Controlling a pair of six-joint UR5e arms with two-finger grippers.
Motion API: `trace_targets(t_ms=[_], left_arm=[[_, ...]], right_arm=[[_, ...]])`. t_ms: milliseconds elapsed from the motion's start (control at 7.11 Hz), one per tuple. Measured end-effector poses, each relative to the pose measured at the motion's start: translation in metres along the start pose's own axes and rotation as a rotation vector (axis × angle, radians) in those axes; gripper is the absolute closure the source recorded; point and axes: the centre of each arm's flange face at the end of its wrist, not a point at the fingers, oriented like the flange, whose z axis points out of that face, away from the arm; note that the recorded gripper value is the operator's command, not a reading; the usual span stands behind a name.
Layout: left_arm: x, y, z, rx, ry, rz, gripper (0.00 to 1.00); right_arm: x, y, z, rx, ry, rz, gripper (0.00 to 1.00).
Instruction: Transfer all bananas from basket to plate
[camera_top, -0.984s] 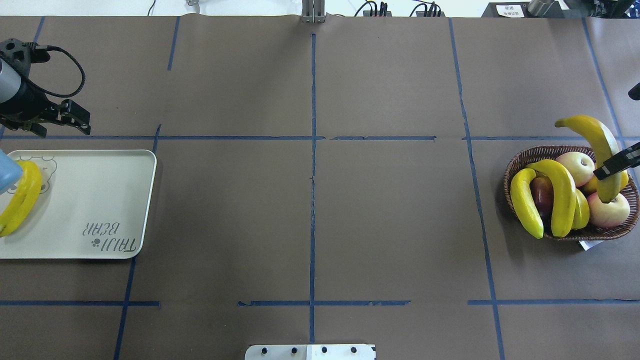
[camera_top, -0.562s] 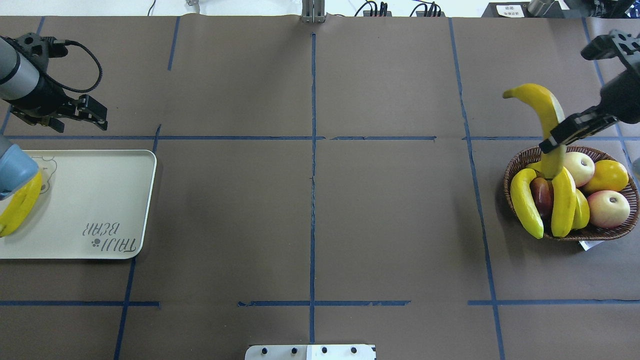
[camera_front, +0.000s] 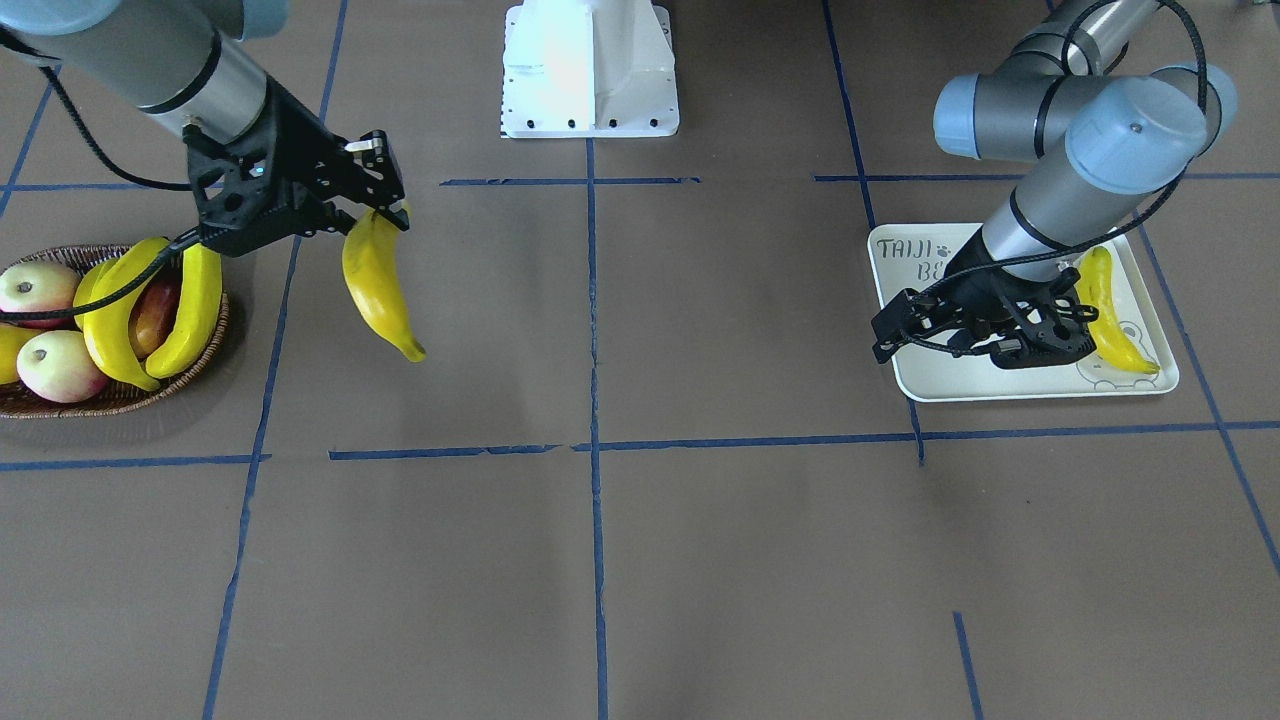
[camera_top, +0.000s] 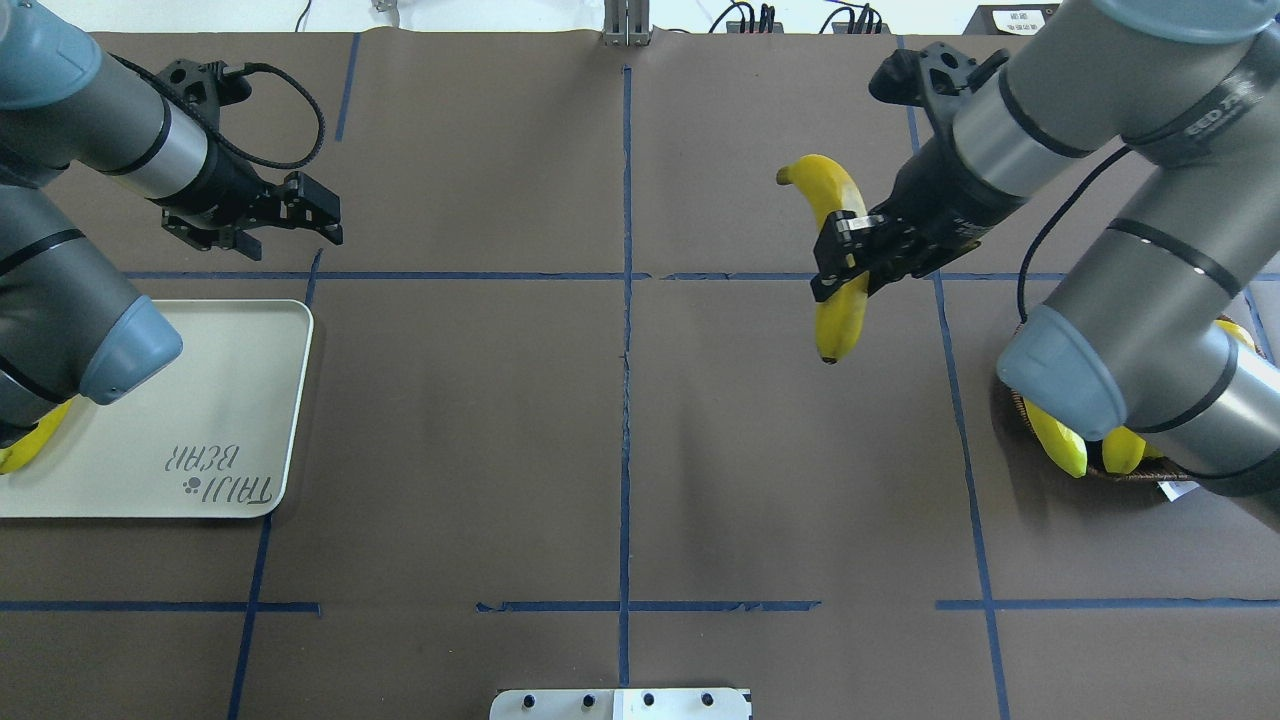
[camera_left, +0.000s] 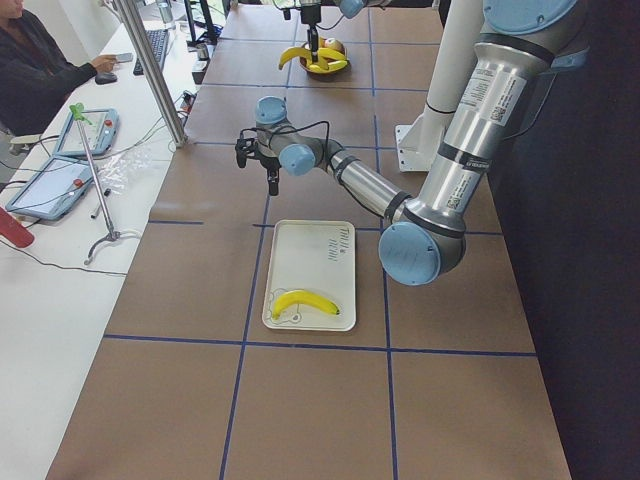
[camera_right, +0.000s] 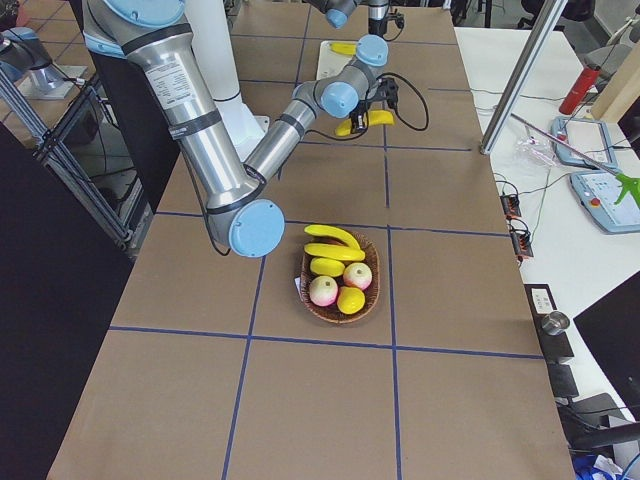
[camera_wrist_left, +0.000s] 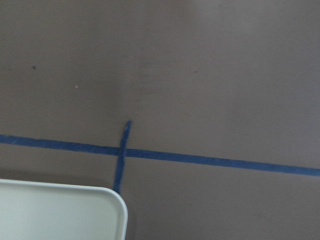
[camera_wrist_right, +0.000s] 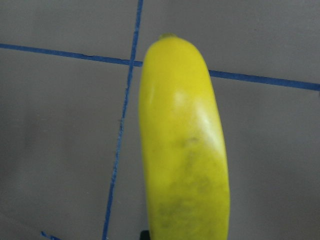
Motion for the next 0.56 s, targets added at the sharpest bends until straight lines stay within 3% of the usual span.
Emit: trace_targets(t_ms=[281,562], left_arm=[[0.014,-0.003,0.005,0.054,0.197,-0.082,0.00],[0.028,-0.003,0.014,0.054,0.380,-0.163,0.00]], right_arm=[[-0.056,0.021,0.030,0.049,-0.021,0.023,1.00],[-0.095,0.050,0.066,0.117,-0.050,0.039,1.00]])
